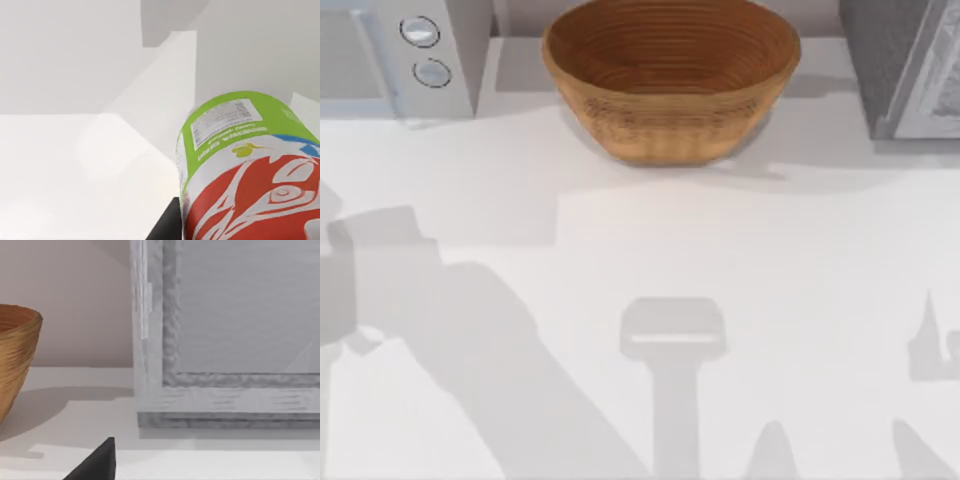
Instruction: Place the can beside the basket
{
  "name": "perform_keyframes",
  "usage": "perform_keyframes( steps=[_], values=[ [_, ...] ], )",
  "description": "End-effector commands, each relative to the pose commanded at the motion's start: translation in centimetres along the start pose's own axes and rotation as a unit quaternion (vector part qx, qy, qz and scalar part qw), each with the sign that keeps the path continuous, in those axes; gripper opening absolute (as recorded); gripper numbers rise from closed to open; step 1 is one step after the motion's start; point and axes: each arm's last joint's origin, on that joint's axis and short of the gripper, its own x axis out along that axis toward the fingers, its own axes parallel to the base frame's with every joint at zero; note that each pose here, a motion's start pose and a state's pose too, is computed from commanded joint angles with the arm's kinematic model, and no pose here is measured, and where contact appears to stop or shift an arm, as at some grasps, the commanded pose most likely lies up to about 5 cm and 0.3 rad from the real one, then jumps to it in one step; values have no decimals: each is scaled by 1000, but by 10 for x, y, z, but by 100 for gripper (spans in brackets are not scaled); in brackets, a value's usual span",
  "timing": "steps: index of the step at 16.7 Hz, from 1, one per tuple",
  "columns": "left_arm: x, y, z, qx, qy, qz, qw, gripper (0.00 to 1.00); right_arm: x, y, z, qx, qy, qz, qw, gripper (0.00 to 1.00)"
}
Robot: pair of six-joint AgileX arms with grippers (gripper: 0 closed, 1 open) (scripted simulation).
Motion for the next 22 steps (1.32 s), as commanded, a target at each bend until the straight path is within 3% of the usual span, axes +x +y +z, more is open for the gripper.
perform_keyframes(
  steps=[3, 8, 15, 22],
  values=[
    [1, -12, 28, -8, 9, -14, 1000, 0, 0, 0, 0, 0, 0, 0, 1000, 100],
    [2, -59, 113, -43, 43, -38, 997, 0, 0, 0, 0, 0, 0, 0, 1000, 100],
    [13, -182, 237, -144, 111, -37, 983, 0, 0, 0, 0, 0, 0, 0, 1000, 100],
    [8, -301, 310, -294, 86, 4, 952, 0, 0, 0, 0, 0, 0, 0, 1000, 100]
  ],
)
